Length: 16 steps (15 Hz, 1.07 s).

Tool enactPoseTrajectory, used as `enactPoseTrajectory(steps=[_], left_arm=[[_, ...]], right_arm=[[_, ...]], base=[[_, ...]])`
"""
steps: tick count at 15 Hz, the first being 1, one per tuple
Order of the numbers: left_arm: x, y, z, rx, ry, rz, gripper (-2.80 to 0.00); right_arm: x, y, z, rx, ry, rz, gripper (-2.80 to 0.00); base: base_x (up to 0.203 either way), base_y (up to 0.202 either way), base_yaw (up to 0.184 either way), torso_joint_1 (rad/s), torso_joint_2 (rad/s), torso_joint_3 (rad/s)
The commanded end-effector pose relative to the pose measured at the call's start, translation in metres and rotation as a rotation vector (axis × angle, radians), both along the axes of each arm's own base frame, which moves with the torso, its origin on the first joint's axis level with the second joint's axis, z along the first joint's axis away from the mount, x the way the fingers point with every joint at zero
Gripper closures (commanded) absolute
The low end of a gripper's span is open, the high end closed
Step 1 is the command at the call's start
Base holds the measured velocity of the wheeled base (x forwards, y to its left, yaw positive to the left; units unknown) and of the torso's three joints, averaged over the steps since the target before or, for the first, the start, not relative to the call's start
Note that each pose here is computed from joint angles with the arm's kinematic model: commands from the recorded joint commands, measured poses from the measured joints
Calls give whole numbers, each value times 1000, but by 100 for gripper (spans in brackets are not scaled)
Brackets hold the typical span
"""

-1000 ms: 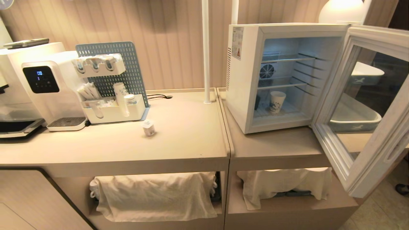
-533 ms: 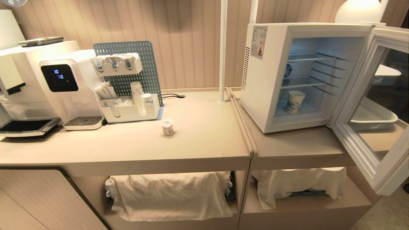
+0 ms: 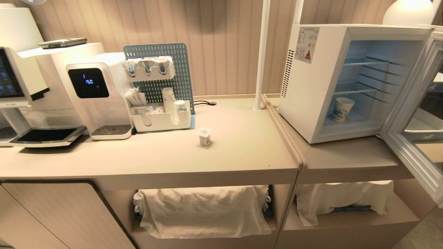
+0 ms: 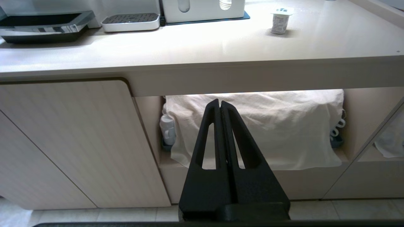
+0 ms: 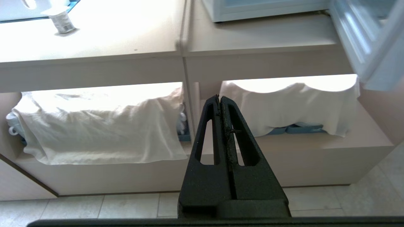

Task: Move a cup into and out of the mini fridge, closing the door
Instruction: Put the yoghurt in the freezer

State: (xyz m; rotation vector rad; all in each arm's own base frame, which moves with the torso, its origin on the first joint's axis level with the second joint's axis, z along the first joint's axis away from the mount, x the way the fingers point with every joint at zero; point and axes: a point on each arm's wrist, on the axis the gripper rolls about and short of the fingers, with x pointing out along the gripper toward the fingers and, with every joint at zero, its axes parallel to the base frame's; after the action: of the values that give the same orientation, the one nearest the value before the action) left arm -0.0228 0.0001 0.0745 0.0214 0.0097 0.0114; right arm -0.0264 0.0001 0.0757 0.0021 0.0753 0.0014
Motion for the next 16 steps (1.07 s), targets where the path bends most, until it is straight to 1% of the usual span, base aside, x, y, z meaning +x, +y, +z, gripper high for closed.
enactPoseTrajectory(steps=[1,16], left_arm=[[0,0,0,0,3,1,0],[0,0,0,0,3,1,0]], right_arm=[[0,0,0,1,1,2,0],[0,0,0,1,1,1,0]], base=[[0,190,1,2,2,2],[0,191,1,2,2,3]])
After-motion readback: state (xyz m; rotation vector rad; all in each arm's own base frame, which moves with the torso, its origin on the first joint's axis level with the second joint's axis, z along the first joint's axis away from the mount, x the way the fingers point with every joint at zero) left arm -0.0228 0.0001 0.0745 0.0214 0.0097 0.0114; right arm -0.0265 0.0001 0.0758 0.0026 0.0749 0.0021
